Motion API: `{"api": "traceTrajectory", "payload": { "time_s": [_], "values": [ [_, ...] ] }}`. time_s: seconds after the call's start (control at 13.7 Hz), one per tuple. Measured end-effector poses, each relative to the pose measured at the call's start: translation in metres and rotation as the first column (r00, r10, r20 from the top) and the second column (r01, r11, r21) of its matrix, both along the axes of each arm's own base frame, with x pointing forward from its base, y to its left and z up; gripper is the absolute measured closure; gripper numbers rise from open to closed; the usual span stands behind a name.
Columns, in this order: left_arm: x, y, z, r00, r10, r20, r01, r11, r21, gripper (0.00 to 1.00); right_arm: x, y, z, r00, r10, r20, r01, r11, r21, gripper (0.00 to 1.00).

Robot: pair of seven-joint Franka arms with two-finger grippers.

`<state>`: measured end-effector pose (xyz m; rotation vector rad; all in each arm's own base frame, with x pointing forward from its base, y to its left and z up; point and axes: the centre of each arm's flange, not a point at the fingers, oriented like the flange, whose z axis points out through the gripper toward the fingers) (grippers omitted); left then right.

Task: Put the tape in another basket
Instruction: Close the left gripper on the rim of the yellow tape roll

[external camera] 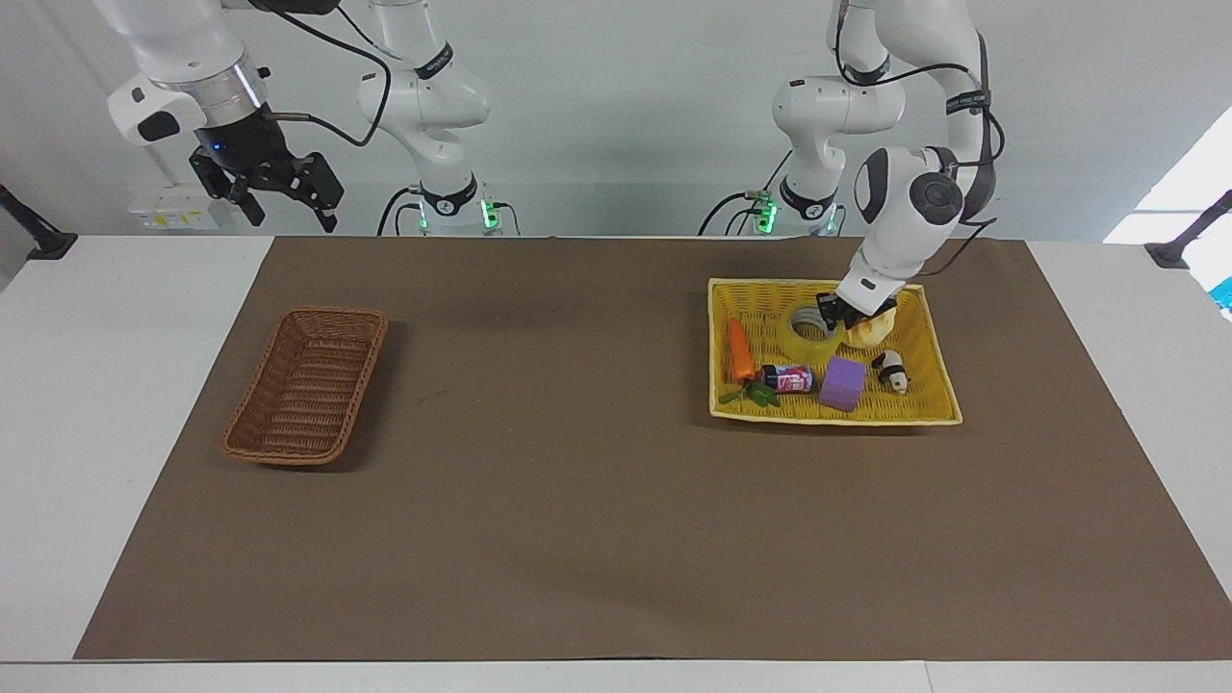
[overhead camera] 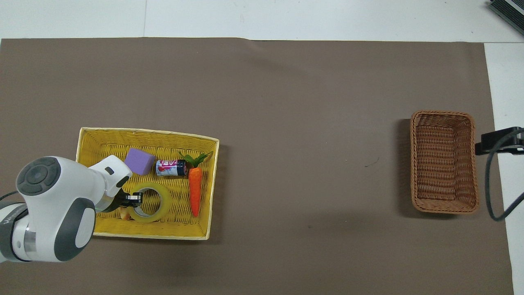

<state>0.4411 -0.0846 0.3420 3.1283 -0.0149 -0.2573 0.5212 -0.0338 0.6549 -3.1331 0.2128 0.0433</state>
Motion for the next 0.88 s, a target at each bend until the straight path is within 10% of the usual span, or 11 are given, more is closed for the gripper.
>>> {"api": "traceTrajectory", "payload": {
  "time_s": [0.88],
  "values": [
    [0.033,-0.005,0.072,1.000,0.012,0.003,-0.012,1.000,-0.008,0.79,0.000,0.000,0.000,1.000,0.000,0.000,0.000,1.000,0.000,0.00]
  ]
}}
